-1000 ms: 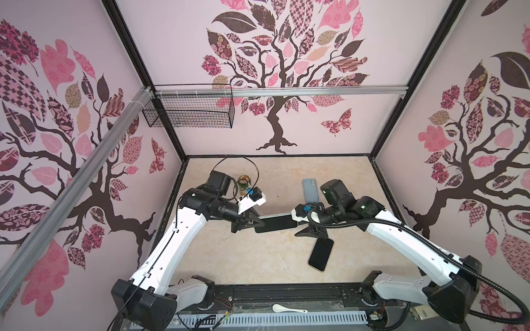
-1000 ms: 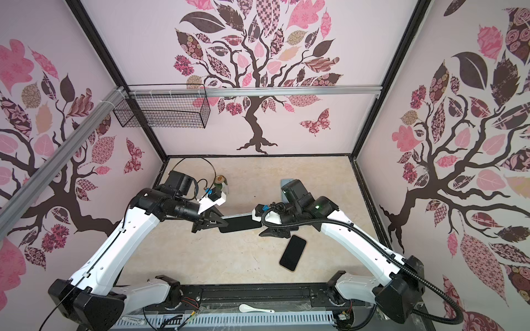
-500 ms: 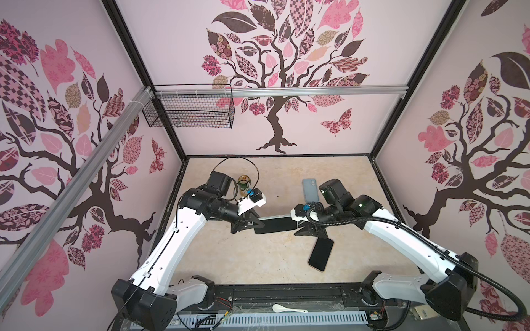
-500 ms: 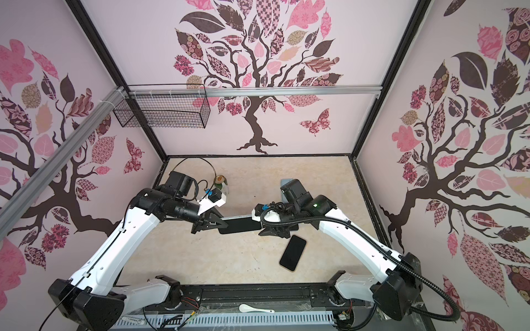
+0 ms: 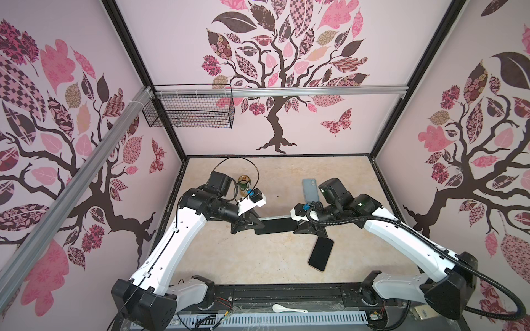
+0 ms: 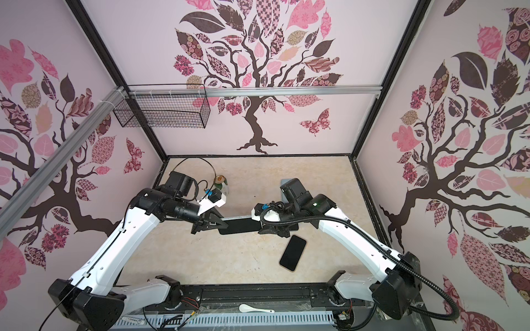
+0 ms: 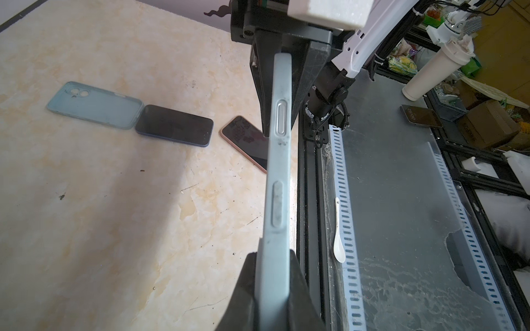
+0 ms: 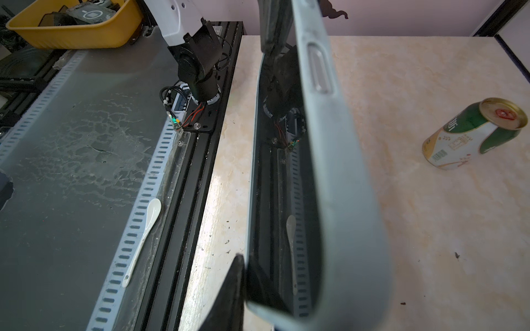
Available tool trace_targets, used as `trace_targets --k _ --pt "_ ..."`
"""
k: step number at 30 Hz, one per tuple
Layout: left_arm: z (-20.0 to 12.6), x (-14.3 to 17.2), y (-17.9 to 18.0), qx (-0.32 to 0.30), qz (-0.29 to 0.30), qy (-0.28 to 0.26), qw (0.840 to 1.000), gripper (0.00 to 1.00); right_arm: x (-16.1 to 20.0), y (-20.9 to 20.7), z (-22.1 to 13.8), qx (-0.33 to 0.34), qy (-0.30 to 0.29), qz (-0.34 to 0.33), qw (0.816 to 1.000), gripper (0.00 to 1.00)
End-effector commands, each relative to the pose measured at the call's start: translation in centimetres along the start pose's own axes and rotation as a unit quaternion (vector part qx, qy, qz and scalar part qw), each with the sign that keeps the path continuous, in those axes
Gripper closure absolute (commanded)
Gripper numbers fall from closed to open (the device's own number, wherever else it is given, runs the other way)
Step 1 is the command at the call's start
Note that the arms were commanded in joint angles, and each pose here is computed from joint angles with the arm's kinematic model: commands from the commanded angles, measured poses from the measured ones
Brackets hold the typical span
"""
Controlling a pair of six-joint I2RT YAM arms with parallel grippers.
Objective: Take the phone out of the phone case
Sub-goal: Remove the phone case from the phone.
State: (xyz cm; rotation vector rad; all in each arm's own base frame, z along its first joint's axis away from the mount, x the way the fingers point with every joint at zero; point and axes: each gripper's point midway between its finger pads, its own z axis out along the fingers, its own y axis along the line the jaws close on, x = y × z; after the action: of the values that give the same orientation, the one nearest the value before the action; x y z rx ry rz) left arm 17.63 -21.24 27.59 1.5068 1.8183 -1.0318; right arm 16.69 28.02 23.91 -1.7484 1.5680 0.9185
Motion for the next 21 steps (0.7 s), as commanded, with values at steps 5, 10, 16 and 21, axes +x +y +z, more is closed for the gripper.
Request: trace_targets --k 5,10,16,21 --pt "0.2 -0.5 0.2 0.012 0.004 -0.011 1.0 1.0 -1.2 1.0 -0.4 -0.023 -0.022 -0.021 0.999 1.0" --pt "0.3 -0.6 0.6 0.013 -0.001 -0.008 1.0 1.0 -1.2 1.1 -0.3 -0.009 -0.02 -0.047 0.999 1.0" --pt "0.5 -1.0 1.3 0.039 -0.015 0.003 0.999 1.0 -1.5 1.3 -0.1 0.032 -0.029 -0.114 0.993 1.0" --pt "0.9 -1.1 2.0 0.058 -0.028 0.017 0.998 1.0 -2.0 1.8 0.1 0.045 -0.028 -0.161 0.986 1.0"
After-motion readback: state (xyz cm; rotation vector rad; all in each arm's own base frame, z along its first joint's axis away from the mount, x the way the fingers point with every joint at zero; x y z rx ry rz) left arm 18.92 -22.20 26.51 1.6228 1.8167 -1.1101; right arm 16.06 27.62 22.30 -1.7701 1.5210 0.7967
